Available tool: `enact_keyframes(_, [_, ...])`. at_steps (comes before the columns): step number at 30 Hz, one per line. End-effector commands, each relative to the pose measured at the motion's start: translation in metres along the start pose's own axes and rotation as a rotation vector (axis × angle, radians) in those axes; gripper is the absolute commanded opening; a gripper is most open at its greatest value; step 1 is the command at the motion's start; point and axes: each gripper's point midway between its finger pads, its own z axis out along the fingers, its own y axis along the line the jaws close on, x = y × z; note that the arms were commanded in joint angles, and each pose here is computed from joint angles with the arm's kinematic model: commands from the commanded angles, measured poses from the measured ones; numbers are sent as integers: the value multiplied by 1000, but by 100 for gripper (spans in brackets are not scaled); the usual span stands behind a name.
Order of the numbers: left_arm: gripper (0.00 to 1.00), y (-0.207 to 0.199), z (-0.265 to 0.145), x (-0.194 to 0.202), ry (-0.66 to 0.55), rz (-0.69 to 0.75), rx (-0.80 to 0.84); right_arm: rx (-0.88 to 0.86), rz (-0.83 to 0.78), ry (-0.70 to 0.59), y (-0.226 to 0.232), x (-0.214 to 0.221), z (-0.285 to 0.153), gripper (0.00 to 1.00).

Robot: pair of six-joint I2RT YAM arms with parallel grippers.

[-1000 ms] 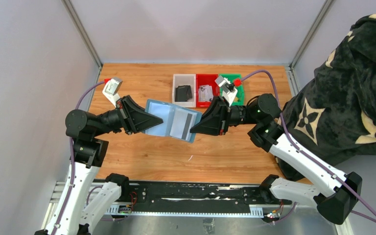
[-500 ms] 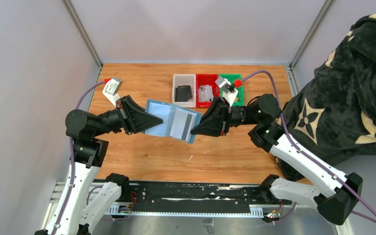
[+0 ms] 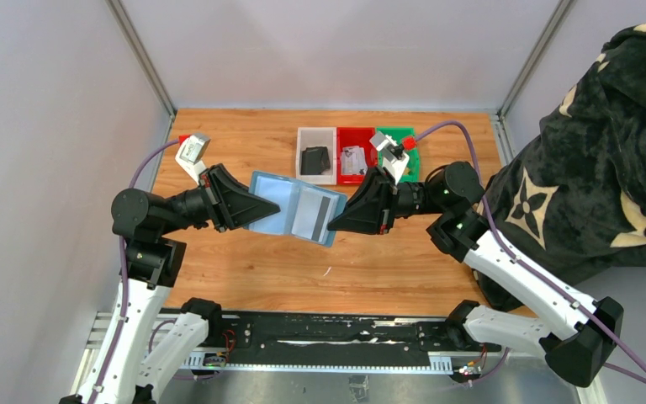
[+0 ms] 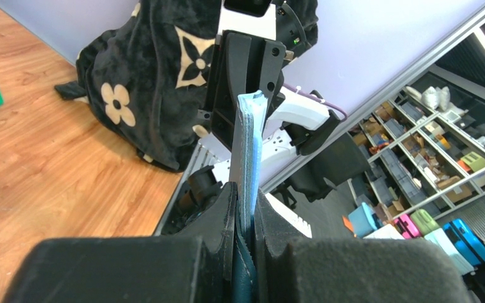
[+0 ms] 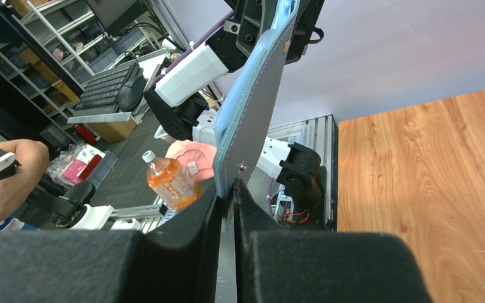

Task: Take the credit cards out of the card holder
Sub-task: Remove the credit card from the card holder.

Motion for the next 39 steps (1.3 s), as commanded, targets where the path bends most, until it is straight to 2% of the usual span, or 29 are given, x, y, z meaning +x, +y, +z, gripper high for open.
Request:
enact_keyframes(1, [0,-14,0,-6,-8,42,30,-62,-47,16,17,1,-1,12])
enact_keyframes(5, [0,-13,0,-6,-8,39,27,-77,-52,3,19,-3,1,8])
enact_keyframes(12, [0,-13,0,-6,-5,41,28,-100,-58,16,24,-1,-1,7])
enact_keyframes(23, [0,-13,0,-6,-5,40,29,-104,-56,37,27,3,-3,22])
enact_keyframes(28, [0,-14,0,-7,-8,41,29,-63,-41,40,18,3,-1,20])
enact_keyframes(30, [0,-14,0,-7,-7,41,29,-28,-26,44,10,3,0,25])
enact_keyframes(36, [0,-13,0,-6,-7,41,27,2,-11,44,2,4,1,28])
enact_keyframes(39, [0,-13,0,-6,-6,38,28,-5,-19,42,4,4,1,23])
